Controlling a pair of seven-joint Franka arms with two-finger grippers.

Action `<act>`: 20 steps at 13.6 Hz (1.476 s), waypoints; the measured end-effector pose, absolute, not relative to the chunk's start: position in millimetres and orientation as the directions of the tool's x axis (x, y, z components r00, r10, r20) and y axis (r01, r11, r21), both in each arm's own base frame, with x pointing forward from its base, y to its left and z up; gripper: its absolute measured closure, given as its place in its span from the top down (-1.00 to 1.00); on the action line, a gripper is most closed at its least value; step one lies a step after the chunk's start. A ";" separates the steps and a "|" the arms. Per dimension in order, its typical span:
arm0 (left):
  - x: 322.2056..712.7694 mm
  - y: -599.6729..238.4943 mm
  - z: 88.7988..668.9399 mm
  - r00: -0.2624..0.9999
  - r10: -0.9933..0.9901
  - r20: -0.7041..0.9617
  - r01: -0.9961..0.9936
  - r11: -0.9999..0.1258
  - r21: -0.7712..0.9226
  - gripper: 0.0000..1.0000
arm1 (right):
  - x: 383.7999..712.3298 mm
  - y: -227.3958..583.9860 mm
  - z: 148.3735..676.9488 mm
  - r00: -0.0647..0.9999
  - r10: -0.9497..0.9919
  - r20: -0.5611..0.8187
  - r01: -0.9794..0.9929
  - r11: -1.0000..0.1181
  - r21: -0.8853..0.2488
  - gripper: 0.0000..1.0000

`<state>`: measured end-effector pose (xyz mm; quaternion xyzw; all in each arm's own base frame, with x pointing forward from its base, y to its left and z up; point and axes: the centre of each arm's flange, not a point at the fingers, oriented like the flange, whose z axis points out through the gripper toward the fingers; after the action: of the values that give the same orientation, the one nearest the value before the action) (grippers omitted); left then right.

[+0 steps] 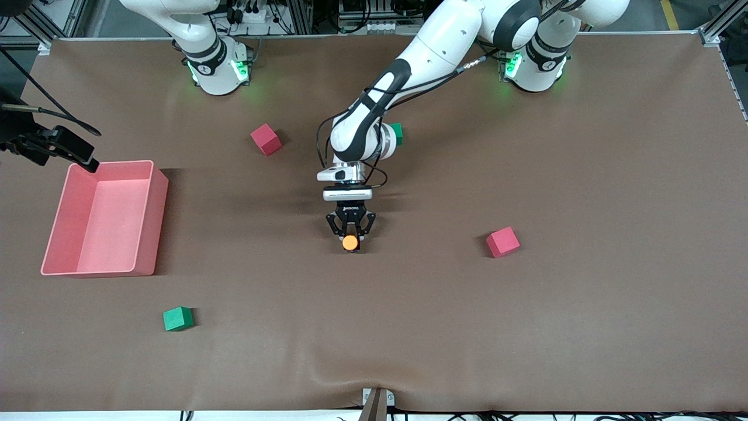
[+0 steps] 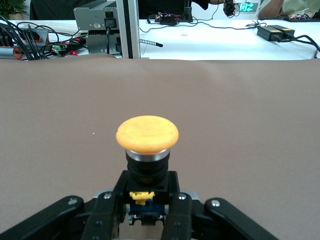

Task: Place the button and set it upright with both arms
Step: 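Lower the button upright onto the table with the left gripper, then open the left gripper and raise it off the button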

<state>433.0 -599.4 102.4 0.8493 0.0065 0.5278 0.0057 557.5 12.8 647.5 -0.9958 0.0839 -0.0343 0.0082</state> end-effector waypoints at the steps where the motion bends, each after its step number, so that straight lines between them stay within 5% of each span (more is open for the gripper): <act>1: 432.6 -597.9 99.9 0.440 0.019 0.898 0.006 -1.000 0.018 -0.33 | 557.5 12.8 647.5 0.984 -0.168 0.067 -0.167 -0.986 -0.022 1.00; 9: 427.0 -596.2 86.7 0.440 0.008 0.898 0.004 -1.000 0.007 -0.31 | 557.1 10.6 646.5 0.983 -0.171 0.060 -0.170 -0.985 -0.021 1.00; 15: 395.0 -613.3 81.1 0.491 0.046 0.870 0.007 -0.999 0.049 0.89 | 557.3 10.0 646.0 0.983 -0.173 0.058 -0.172 -0.985 -0.021 1.00; 20: 358.2 -639.2 107.0 0.612 0.202 0.765 0.124 -0.979 0.159 1.00 | 557.0 10.1 645.4 0.984 -0.172 0.054 -0.172 -0.985 -0.020 1.00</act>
<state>358.2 -639.2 107.0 0.8965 0.0907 0.4312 0.0452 557.0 10.1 645.4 -0.9959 0.0863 -0.0276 0.0075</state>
